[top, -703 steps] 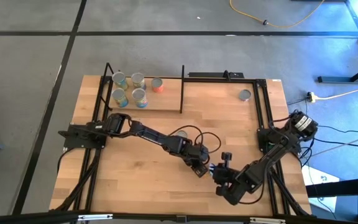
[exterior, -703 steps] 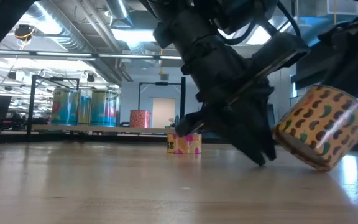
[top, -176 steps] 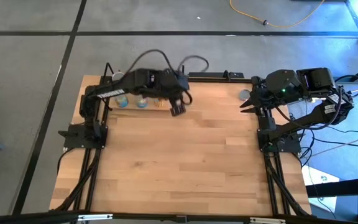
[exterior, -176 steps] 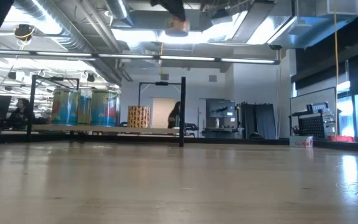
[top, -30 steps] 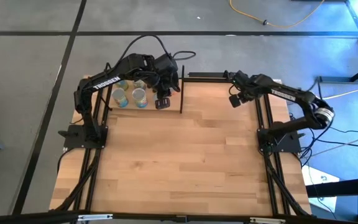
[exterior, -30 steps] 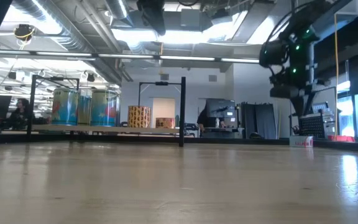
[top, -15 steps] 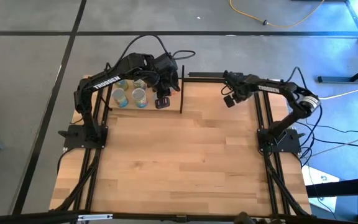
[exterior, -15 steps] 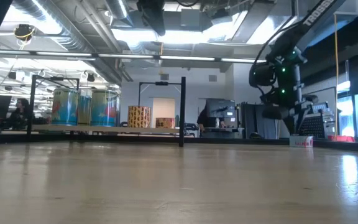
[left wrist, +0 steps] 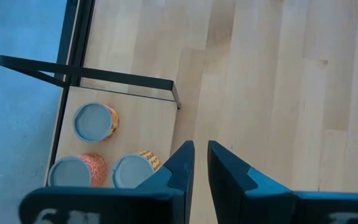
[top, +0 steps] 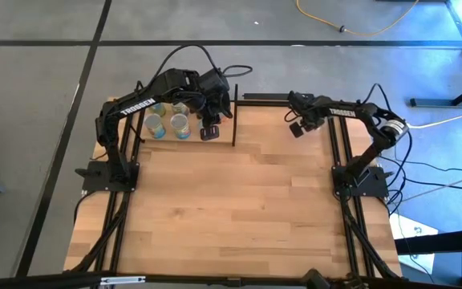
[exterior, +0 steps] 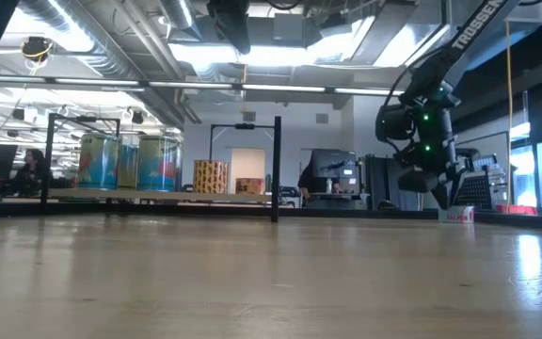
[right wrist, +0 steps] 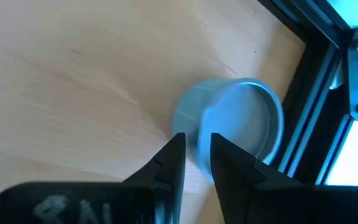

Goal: Pick and place cans onto a shelf

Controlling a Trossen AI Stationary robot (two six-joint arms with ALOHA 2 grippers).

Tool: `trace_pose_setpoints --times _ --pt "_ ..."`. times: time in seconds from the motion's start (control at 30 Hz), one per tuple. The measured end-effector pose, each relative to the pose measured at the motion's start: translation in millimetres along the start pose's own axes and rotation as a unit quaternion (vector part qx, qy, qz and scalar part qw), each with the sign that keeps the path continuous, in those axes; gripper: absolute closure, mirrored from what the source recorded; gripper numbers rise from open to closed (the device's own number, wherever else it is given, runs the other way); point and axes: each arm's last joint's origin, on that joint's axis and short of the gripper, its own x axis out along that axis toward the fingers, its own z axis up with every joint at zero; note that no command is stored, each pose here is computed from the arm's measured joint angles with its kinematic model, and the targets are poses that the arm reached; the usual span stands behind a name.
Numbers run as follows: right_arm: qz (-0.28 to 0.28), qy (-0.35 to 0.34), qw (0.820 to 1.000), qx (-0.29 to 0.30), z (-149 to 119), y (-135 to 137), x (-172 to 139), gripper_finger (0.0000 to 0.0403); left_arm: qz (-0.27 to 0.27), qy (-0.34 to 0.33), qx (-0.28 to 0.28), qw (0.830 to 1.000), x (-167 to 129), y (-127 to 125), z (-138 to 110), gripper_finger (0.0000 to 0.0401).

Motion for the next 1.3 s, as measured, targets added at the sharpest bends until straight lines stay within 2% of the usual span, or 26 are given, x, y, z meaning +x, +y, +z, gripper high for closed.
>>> trace_pose_setpoints --times 0.3,0.63,0.73,0.87,1.07,1.3 --pt "0.060 0.030 0.998 0.001 3.4 -16.8 8.9 0.0325 0.000 0.000 0.000 1.000 0.0 0.0 0.0 0.0364" --pt "0.076 0.033 0.997 -0.002 4.1 -19.6 10.2 0.0325 0.000 0.000 0.000 1.000 0.0 0.0 0.0 0.0364" --pt "0.077 0.032 0.997 -0.004 4.1 -19.6 10.2 0.0343 0.000 0.000 0.000 1.000 0.1 0.0 0.0 0.0364" --pt "0.086 0.028 0.995 -0.028 4.8 -19.2 9.6 0.0390 0.000 0.000 0.000 1.000 0.1 0.0 -0.1 0.0364" --pt "0.101 0.020 0.993 -0.064 5.1 -14.9 7.6 0.0396 0.000 0.000 0.000 1.000 0.1 0.0 0.0 0.0364" --pt "0.114 0.013 0.985 -0.130 -2.8 11.4 -5.3 0.0397 0.000 0.000 0.000 1.000 0.1 0.0 0.0 0.0364"
